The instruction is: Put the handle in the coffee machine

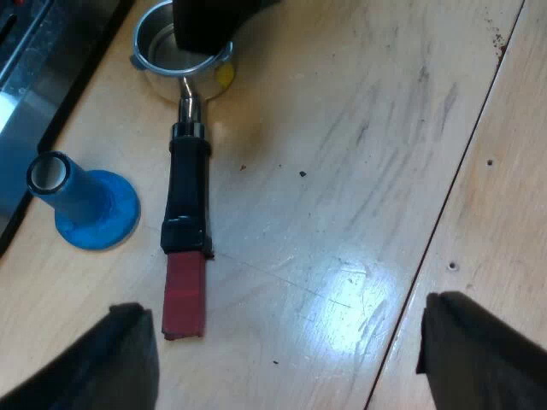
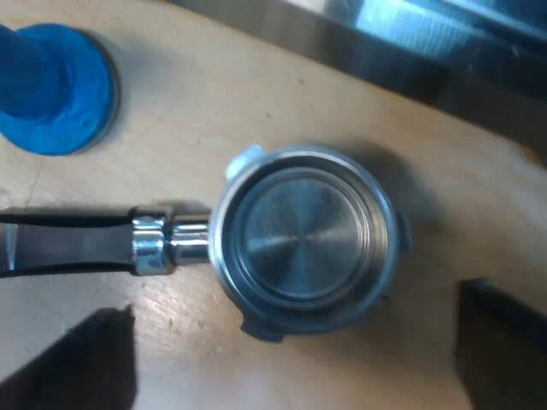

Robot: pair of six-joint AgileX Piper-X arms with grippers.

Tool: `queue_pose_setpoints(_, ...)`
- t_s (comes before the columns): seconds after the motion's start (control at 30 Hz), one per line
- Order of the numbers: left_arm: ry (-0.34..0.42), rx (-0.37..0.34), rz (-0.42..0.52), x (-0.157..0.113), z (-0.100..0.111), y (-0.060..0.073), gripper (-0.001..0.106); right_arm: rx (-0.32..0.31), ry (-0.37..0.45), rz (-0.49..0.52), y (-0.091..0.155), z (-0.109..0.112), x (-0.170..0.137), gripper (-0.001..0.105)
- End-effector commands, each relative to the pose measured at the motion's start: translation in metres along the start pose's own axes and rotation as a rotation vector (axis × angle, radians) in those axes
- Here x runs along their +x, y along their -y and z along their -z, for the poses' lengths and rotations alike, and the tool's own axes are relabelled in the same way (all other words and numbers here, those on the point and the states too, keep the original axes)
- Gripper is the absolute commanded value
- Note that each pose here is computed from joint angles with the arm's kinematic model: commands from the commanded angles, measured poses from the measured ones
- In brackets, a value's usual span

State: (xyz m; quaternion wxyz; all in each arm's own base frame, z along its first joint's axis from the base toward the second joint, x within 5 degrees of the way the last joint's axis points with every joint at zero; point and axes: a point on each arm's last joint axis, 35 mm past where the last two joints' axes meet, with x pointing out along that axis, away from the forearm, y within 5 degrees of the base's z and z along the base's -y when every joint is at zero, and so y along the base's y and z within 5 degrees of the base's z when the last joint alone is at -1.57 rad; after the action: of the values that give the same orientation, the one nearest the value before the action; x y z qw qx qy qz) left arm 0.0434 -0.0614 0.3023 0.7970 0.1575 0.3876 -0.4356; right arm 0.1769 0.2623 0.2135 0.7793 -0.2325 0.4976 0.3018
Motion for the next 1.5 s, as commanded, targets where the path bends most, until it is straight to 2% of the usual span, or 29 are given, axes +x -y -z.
queue_pose_setpoints(0.03,0.023,0.004,-0.011,-0.003,-0.003,0.0,0.067,-0.039,-0.004,0.0,0.0,-0.003,0.008,0.082)
queue_pose_setpoints(0.37,0.023,0.004,-0.011,-0.003,-0.003,0.0,0.067,-0.041,-0.011,0.019,-0.003,-0.005,0.028,0.082)
queue_pose_setpoints(0.63,0.018,0.003,-0.011,-0.003,-0.002,0.0,0.067,-0.012,-0.03,0.051,0.007,-0.005,0.043,0.082)
queue_pose_setpoints(0.77,0.018,0.003,-0.011,-0.003,-0.002,0.0,0.067,0.011,-0.012,0.007,0.012,-0.009,0.047,0.082)
queue_pose_setpoints(0.97,0.018,0.003,-0.011,-0.003,-0.002,0.0,0.067,-0.013,-0.04,-0.036,0.01,-0.007,0.056,0.082)
queue_pose_setpoints(1.3,0.018,0.003,-0.011,-0.003,-0.002,0.0,0.067,-0.026,-0.07,-0.032,0.01,-0.004,0.064,0.082)
queue_pose_setpoints(1.33,0.018,0.003,-0.011,-0.003,-0.002,0.0,0.067,-0.033,-0.07,-0.032,0.01,-0.004,0.064,0.08)
queue_pose_setpoints(1.43,0.018,0.003,-0.011,-0.003,-0.002,0.0,0.067,-0.035,-0.07,-0.032,0.01,-0.004,0.064,0.066)
queue_pose_setpoints(1.5,0.018,0.003,-0.011,-0.003,-0.002,0.0,0.067,-0.037,-0.07,-0.033,0.01,-0.004,0.064,0.052)
